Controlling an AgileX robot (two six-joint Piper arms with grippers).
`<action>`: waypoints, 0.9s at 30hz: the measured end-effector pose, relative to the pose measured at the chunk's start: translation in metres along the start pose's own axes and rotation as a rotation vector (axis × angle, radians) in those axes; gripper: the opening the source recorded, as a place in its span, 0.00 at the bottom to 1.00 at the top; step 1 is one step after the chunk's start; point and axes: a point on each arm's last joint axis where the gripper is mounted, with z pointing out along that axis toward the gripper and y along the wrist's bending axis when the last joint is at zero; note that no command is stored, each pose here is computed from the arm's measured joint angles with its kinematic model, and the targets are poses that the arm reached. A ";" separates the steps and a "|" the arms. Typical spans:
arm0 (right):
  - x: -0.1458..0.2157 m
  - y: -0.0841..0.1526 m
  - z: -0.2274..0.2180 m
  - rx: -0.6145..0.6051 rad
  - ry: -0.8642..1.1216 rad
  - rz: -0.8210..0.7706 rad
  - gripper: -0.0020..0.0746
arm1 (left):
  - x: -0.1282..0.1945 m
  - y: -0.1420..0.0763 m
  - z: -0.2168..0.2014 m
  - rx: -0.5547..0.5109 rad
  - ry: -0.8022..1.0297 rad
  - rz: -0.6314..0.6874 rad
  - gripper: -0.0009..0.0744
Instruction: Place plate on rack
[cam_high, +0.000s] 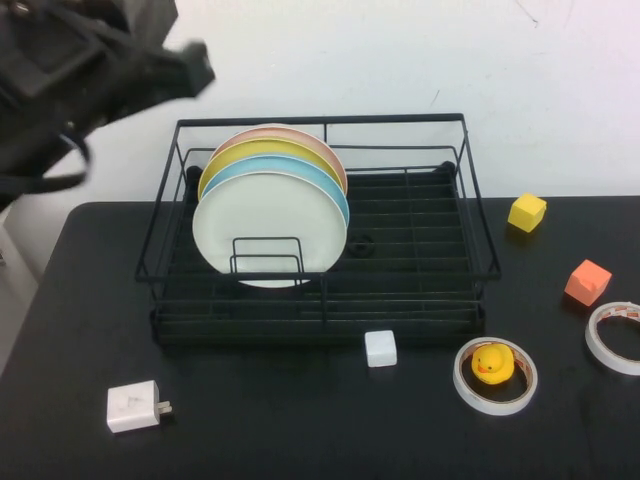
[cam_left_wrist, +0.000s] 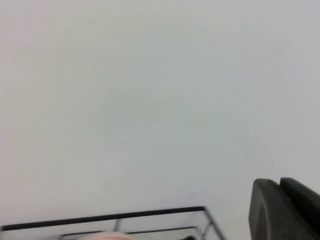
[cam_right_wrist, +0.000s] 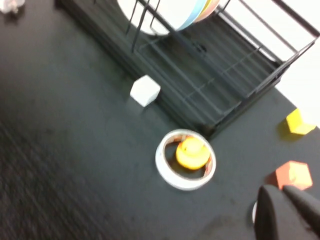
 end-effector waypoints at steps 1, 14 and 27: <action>0.004 0.002 -0.001 -0.005 0.004 -0.012 0.02 | -0.002 -0.001 -0.003 0.013 -0.006 -0.030 0.02; 0.021 0.030 -0.020 -0.241 0.026 -0.061 0.02 | 0.027 -0.015 -0.058 0.123 0.039 0.035 0.01; 0.031 0.036 -0.008 -0.248 0.005 0.026 0.02 | 0.059 0.059 -0.140 -0.273 -0.003 0.022 0.01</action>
